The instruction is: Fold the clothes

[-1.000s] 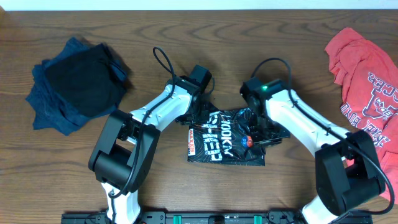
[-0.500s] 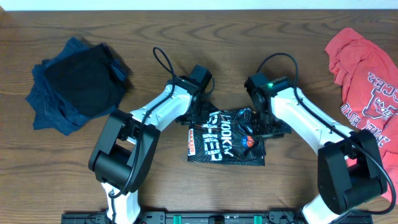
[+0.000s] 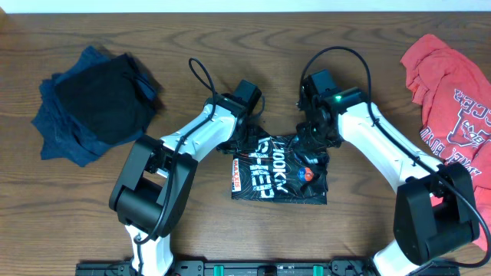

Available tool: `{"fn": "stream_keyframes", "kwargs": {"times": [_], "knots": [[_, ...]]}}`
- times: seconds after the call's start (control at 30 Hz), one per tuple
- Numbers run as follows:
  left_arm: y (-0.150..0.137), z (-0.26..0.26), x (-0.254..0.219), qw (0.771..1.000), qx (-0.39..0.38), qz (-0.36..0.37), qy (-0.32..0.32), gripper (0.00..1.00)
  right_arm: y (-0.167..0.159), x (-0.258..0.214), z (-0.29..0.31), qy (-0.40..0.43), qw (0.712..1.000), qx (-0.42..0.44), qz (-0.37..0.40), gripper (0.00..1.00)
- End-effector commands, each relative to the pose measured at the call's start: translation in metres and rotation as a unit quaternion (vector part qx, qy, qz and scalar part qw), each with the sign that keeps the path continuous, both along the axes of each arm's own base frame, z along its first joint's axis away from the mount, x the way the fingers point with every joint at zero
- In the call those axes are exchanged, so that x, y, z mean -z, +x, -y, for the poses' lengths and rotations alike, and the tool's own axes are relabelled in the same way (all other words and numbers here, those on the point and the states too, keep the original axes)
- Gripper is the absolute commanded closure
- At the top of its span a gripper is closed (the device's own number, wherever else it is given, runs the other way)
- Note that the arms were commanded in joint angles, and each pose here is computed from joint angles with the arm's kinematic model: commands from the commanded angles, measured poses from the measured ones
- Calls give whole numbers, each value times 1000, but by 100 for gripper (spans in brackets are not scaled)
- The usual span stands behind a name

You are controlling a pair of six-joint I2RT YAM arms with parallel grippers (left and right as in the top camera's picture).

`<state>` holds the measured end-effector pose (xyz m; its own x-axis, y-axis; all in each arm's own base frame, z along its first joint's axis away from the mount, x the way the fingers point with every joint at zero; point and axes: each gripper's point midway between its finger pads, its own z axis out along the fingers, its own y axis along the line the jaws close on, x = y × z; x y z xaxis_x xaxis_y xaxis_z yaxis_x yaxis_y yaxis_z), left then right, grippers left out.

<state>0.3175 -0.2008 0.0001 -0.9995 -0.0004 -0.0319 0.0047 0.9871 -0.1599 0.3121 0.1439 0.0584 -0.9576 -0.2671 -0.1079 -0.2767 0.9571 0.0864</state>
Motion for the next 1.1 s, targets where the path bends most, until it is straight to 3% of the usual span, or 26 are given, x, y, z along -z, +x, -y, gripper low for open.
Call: {"fn": "stream_keyframes", "kwargs": {"times": [0.0,0.4,0.73,0.87,1.07], "knots": [[-8,-5,14,1000,5,-19,16,61,-10,-3,-16,27,997,-77,-1,69],[-8,-5,14,1000,5,-19,16,61,-6,12,-7,-20,995,-93,27,56],[-8,-5,14,1000,5,-19,16,61,-13,23,-3,-26,995,-97,10,57],[-7,-5,14,1000,5,-19,16,61,-15,26,-2,-27,995,-97,9,63],[-8,-5,14,1000,5,-19,16,61,-14,34,8,-53,994,-94,15,65]]}}
